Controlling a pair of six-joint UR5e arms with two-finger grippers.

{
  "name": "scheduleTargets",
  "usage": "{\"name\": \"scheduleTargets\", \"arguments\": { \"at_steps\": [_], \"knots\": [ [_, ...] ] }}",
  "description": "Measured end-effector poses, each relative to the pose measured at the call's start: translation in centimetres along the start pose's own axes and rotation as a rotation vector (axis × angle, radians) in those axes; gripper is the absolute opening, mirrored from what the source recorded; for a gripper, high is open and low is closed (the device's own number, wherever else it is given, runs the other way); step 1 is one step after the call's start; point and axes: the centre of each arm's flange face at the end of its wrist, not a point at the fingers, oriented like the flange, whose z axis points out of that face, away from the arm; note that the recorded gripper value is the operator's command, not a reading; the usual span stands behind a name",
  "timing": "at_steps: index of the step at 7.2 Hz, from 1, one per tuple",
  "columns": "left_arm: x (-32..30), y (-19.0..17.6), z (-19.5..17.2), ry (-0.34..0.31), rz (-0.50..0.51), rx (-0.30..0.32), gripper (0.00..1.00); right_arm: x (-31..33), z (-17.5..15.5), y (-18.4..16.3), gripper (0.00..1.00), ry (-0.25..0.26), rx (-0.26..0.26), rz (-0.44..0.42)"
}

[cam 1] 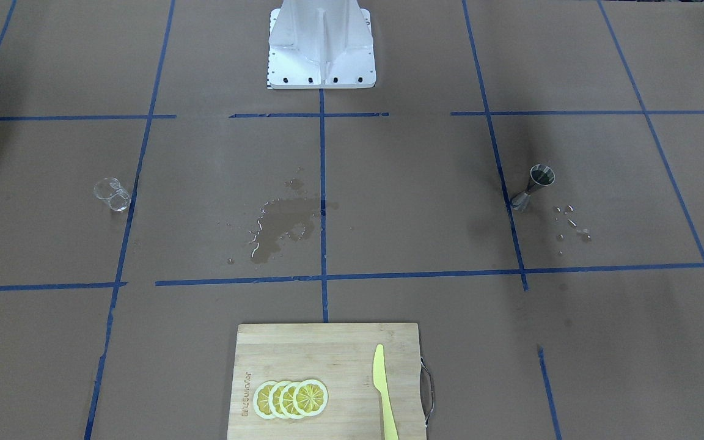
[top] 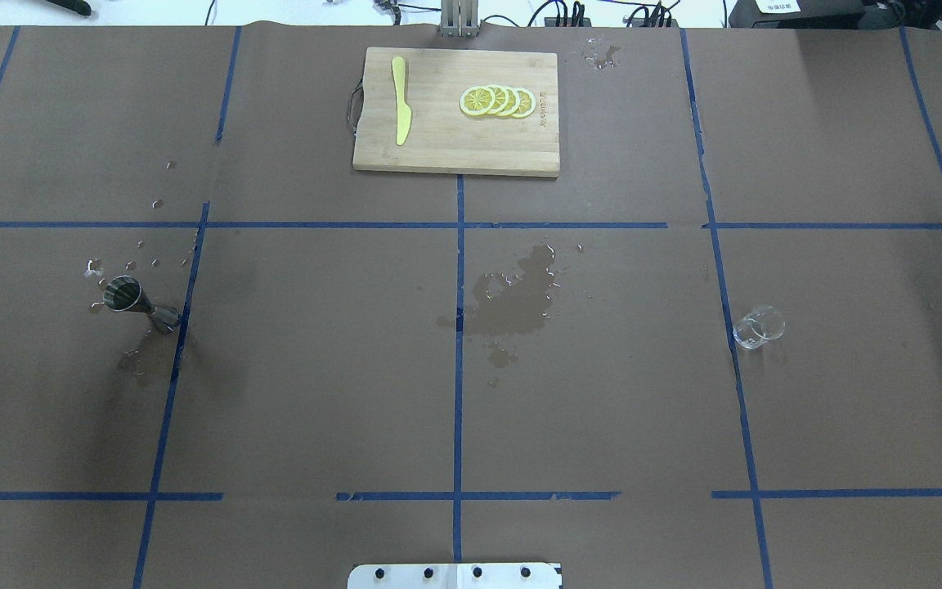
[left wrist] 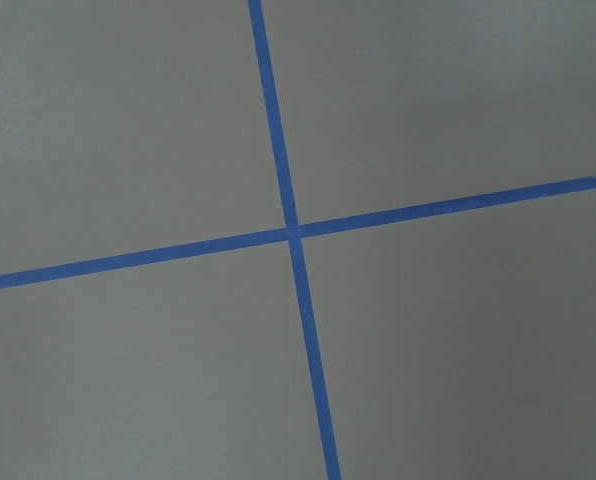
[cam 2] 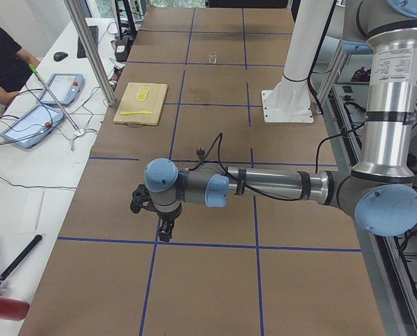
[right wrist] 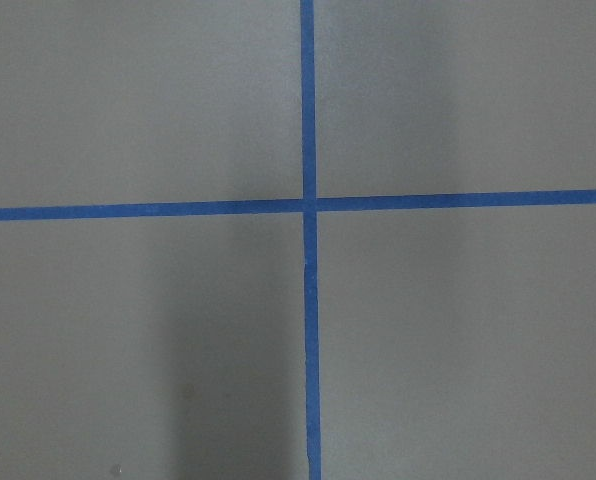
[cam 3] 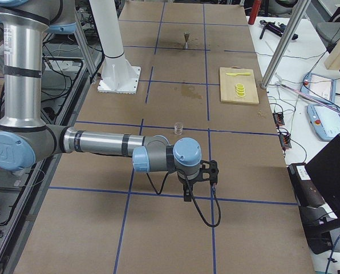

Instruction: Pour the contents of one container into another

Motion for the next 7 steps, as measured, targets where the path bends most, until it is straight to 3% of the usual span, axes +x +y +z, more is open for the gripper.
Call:
{"name": "scheduleTargets", "arguments": {
  "at_steps": [7],
  "knots": [
    [0.14, -0.11, -0.14, 0.000, 0.004, 0.003, 1.00, -0.67, -0.77, -0.62, 1.00, -0.004, 0.019, -0.016]
  ]
}}
